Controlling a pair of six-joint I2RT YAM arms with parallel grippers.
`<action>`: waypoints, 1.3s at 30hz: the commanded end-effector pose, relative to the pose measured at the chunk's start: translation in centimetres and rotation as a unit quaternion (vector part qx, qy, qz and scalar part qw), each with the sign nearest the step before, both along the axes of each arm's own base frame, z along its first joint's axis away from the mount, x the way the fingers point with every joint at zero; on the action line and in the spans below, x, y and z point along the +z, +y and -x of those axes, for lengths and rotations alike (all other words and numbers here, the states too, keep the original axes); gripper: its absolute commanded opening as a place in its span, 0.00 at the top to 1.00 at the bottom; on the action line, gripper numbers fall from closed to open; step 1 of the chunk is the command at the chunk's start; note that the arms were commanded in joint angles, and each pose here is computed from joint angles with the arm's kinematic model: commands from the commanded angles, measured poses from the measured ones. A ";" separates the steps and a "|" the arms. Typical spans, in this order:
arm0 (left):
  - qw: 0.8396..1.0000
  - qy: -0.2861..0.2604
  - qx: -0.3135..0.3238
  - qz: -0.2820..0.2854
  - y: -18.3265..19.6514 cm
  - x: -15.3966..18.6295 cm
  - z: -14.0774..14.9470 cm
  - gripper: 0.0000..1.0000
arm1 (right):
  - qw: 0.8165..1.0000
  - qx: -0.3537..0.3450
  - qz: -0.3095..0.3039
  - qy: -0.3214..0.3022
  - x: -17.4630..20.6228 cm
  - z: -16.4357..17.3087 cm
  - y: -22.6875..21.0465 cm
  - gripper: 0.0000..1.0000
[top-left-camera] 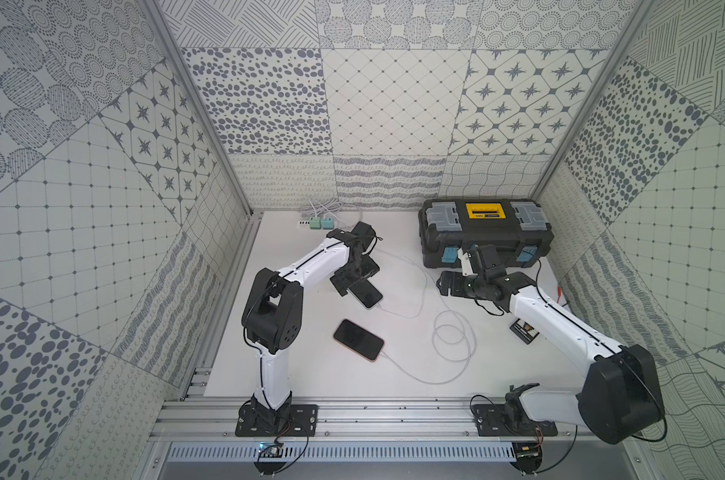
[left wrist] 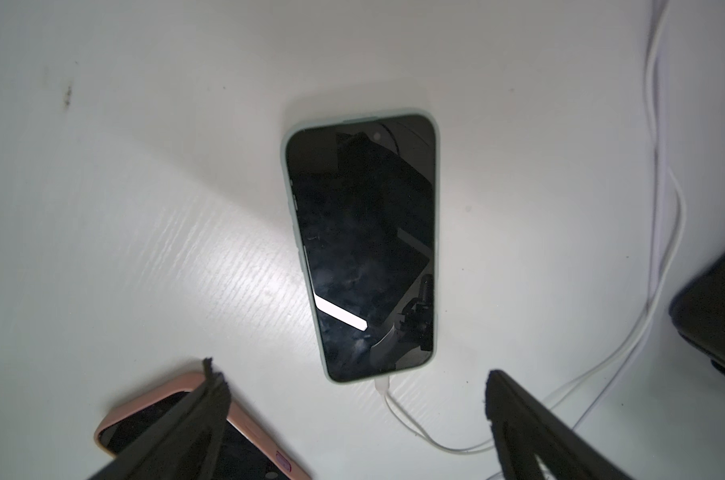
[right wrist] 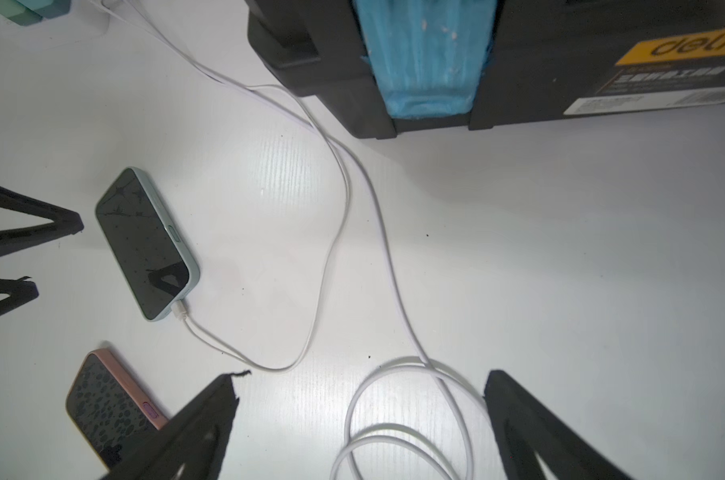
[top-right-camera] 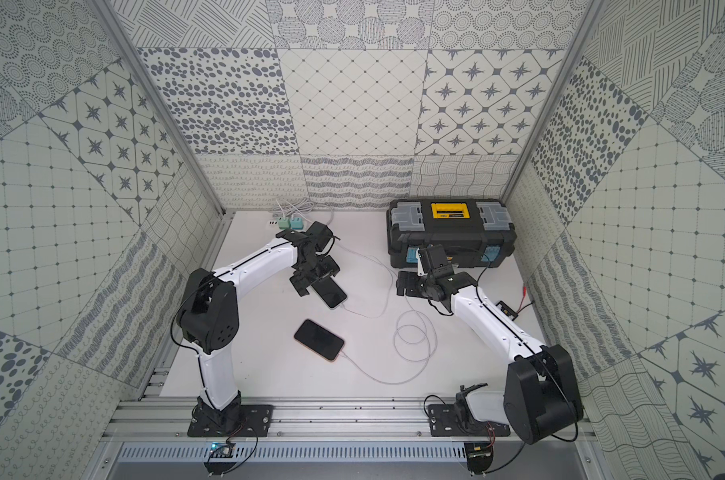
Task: Unplug the charging cable from the phone
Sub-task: Pick up the phone at the center of the board.
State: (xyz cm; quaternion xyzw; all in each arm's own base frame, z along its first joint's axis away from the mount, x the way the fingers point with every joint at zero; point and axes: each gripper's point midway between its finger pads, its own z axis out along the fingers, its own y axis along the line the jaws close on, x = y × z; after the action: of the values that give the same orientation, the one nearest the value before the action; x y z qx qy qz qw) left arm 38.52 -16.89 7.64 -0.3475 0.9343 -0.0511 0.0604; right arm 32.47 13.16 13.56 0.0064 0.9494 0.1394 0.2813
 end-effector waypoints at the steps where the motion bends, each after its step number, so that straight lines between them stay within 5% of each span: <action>1: 0.997 0.063 0.019 -0.038 1.0 -0.9 1.8 0.01 | 1.000 -0.001 0.002 -0.014 0.3 0.0 -0.2 0.03; 39: 0.996 0.082 0.026 -0.013 -1.8 -5.2 -0.6 0.01 | 1.000 -0.010 -0.003 -0.018 0.5 -0.1 -0.3 0.03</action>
State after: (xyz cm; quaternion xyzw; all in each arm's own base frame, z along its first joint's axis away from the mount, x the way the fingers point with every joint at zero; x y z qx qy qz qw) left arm 39.44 -18.47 2.43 -0.3717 0.9282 -0.0144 -0.0018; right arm 32.19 13.03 13.03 0.0077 0.9514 0.1369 0.2756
